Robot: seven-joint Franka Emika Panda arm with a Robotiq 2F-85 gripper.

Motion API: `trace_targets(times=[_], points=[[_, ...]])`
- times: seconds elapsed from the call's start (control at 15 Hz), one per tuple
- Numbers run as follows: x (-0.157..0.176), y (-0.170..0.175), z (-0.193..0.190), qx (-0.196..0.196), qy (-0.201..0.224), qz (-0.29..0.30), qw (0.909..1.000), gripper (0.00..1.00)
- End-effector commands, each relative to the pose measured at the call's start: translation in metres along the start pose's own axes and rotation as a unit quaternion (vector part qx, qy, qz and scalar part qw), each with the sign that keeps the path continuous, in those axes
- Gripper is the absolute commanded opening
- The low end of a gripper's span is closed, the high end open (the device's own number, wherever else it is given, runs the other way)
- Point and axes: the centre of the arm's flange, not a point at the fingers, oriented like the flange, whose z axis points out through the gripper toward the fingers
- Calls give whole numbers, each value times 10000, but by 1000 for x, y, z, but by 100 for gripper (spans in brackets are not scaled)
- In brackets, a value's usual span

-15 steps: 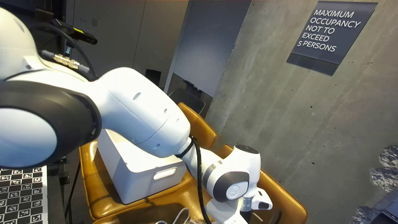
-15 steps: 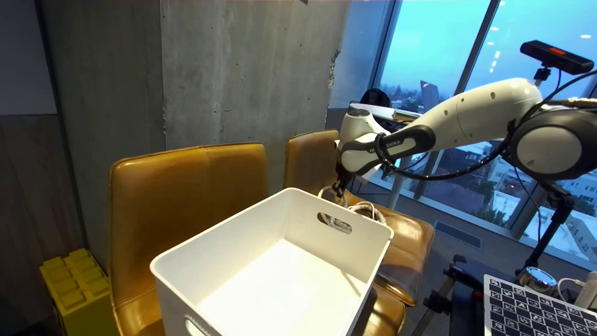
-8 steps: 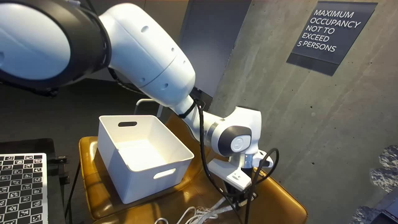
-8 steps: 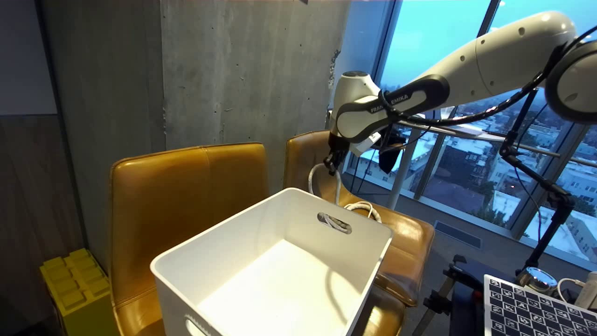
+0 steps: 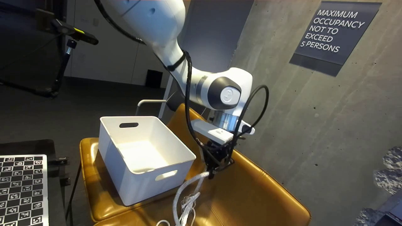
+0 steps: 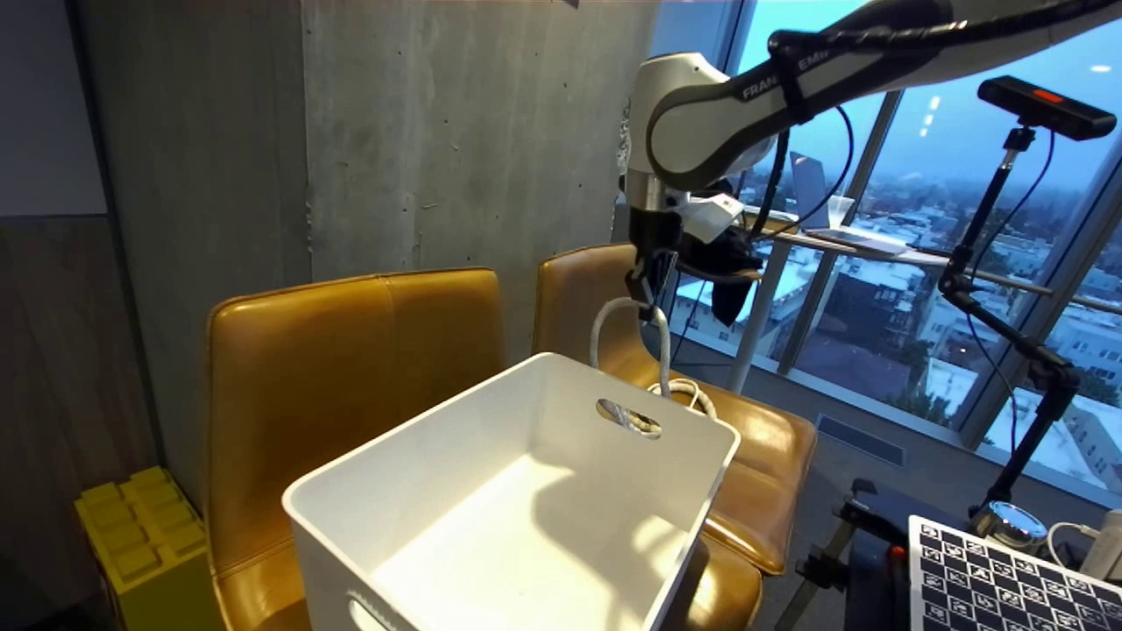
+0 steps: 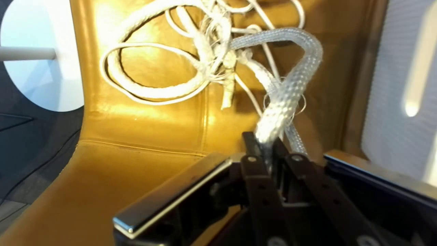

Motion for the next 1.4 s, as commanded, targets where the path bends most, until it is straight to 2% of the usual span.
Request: trace_targets(times=[0.0,0.13,0.67,0.93,1.33], points=[[-60,-43,-54,338,81,-277,9990,3],[-76,-66,-81,411,179,-467,9979,3],[-156,-172,-210,722,1029,-1116,9858,3],[-210,-226,-279,905,1438,-1286,9770,3],[-309,-297,-378,953,1961,-1076,9700,3]])
